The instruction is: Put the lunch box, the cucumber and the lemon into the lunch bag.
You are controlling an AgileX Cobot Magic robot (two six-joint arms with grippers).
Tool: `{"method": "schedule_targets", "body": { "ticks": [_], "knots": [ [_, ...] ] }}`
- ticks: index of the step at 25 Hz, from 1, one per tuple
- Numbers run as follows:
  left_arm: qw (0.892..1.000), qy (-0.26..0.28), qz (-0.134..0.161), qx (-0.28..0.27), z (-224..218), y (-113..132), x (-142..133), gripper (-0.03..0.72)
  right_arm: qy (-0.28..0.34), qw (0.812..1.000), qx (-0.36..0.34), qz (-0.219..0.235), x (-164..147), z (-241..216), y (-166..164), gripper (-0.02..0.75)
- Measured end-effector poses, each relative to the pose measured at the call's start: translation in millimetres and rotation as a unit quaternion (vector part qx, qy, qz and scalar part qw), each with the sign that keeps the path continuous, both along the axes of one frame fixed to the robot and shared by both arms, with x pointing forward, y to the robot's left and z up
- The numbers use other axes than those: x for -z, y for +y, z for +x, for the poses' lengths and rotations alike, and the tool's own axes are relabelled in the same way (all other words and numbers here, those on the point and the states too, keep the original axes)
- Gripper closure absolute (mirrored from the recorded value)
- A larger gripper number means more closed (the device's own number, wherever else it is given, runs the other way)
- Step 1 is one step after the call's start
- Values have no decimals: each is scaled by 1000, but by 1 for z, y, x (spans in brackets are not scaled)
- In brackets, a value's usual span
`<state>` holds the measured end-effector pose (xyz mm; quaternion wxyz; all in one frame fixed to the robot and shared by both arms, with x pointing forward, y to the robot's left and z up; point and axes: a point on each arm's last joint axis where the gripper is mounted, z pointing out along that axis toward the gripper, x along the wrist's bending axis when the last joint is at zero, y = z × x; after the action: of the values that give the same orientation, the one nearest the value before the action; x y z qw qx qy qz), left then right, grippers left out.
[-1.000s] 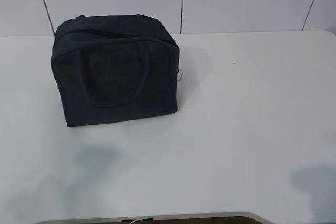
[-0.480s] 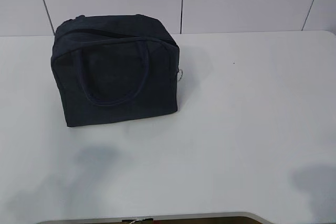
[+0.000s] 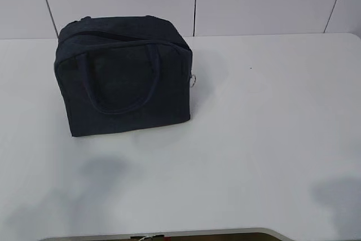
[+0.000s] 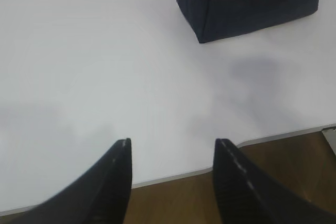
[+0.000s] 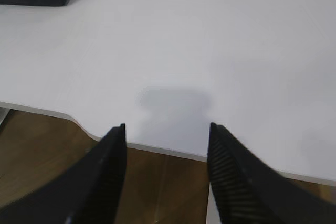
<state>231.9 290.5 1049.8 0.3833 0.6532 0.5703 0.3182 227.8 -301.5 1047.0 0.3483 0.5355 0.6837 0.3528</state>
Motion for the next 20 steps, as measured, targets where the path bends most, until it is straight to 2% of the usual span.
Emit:
{"method": "schedule_targets", "body": {
  "ticks": [9,20],
  "knots": [
    [1000,0,0,0,0,0,0,339,0,999,41,0,0,0,1,330],
    [1000,0,0,0,0,0,0,357,0,999,43,0,0,0,1,330]
  ]
}}
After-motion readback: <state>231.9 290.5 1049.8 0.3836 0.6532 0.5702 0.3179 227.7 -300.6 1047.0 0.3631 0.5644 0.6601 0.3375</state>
